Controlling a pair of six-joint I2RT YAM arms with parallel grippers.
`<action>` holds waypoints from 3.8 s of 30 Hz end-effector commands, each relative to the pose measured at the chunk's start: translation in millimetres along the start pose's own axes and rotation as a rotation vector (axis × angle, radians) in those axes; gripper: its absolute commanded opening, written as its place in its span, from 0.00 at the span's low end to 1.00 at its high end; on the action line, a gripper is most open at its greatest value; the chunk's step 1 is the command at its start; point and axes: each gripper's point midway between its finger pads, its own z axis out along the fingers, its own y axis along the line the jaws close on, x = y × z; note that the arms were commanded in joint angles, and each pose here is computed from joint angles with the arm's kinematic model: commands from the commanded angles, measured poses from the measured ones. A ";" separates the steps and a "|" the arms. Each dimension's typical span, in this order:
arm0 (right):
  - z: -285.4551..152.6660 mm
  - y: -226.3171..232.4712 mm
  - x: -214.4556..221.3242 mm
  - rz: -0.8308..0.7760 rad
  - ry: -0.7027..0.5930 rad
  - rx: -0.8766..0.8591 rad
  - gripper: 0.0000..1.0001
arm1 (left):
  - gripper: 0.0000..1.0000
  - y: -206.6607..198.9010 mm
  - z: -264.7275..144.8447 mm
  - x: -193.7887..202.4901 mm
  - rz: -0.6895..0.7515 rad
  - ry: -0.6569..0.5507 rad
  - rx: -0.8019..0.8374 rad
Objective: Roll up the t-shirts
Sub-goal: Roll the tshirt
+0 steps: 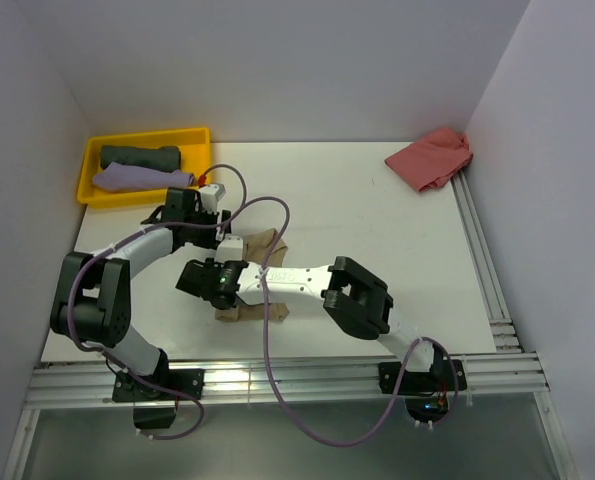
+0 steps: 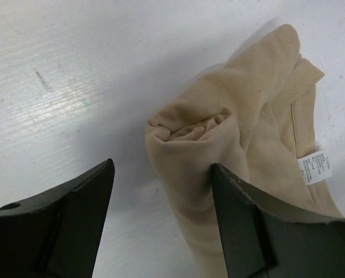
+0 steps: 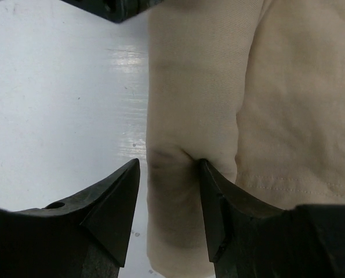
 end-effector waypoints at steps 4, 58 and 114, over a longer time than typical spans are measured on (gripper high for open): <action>11.0 -29.6 23.0 -0.088 0.047 0.130 0.55 | 0.76 11.9 -23.2 -47.4 0.007 -0.138 -0.078; 25.0 -49.9 0.6 0.265 0.171 -0.316 0.52 | 0.39 3.6 9.0 1.8 0.029 0.071 -0.017; -5.6 27.6 -16.8 -0.103 -0.082 -0.030 0.56 | 0.27 1.9 13.3 7.4 0.034 0.109 -0.014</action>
